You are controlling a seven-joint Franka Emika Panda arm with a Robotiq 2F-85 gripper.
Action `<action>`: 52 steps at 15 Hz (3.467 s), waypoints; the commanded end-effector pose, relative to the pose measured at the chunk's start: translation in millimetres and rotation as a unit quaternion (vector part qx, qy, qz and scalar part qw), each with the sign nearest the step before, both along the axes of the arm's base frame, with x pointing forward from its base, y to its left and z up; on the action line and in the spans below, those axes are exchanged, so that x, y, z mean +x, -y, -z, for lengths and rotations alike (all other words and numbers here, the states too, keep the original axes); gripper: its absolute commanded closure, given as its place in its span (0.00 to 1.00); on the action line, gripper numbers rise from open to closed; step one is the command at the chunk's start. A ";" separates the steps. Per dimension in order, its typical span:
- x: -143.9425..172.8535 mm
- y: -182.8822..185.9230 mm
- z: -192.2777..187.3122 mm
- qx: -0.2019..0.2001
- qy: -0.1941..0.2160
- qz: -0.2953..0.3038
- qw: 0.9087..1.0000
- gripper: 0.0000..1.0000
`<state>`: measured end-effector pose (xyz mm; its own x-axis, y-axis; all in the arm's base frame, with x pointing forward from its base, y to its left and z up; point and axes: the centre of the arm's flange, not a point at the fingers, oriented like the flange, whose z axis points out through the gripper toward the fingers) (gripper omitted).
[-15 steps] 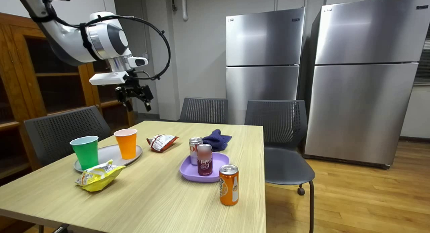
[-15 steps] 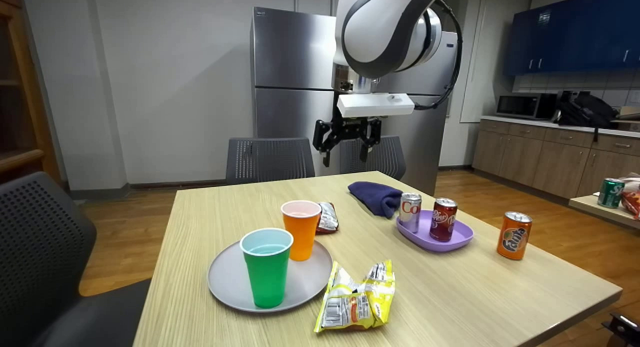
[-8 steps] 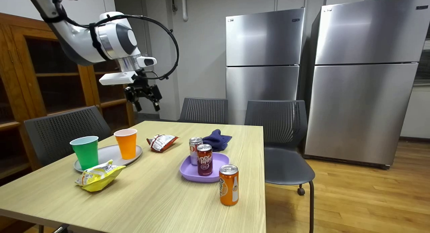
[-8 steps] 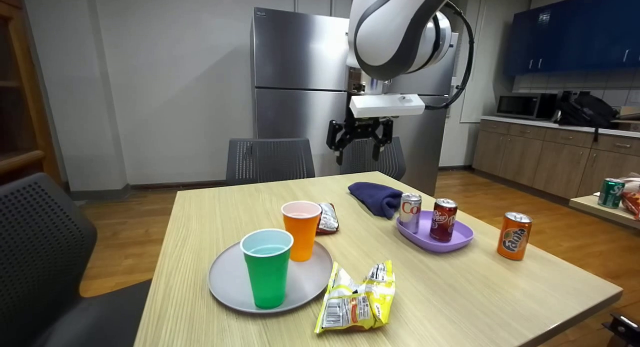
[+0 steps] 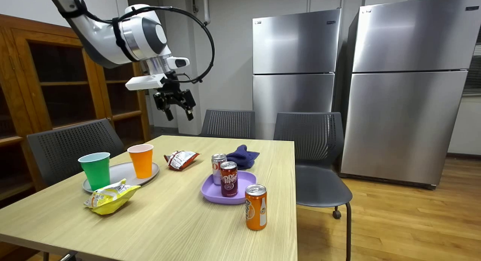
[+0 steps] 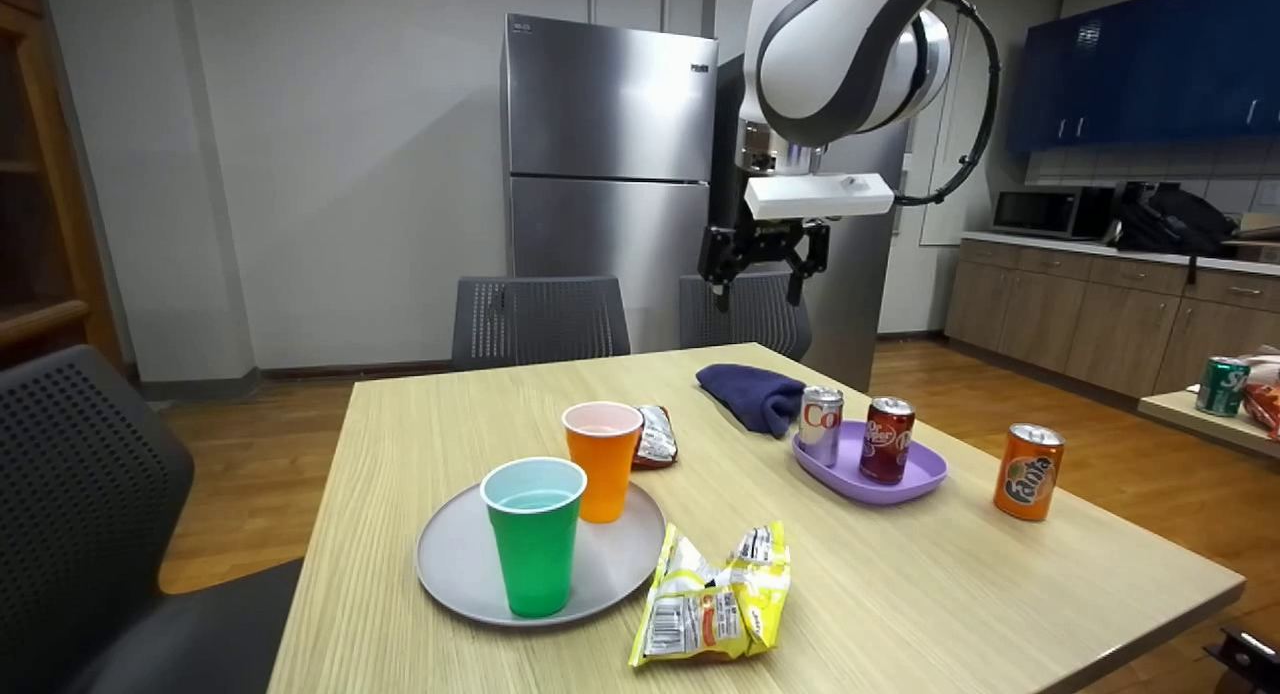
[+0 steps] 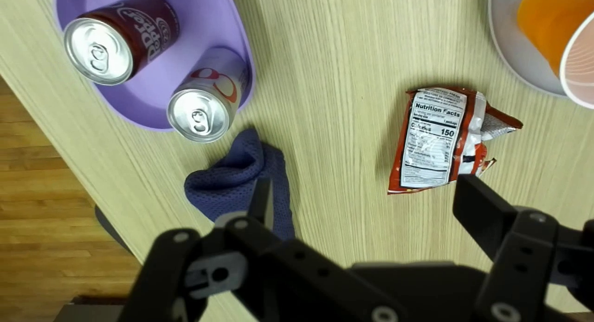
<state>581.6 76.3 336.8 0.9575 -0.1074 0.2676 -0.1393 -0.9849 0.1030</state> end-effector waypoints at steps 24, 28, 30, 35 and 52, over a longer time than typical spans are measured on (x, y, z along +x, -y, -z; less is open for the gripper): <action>-79.4 148.7 -22.6 0.005 -0.107 0.009 0.994 0.00; -68.6 148.9 -10.6 0.006 -0.104 0.022 0.994 0.00; -69.7 148.9 -10.9 0.005 -0.105 0.021 0.994 0.00; -70.2 148.9 -10.9 0.005 -0.105 0.021 0.994 0.00; -114.9 267.5 -1.2 0.011 -0.140 0.089 0.986 0.00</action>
<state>482.5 -172.4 343.8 0.9673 -0.2517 0.0299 -0.2534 -0.9579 0.1351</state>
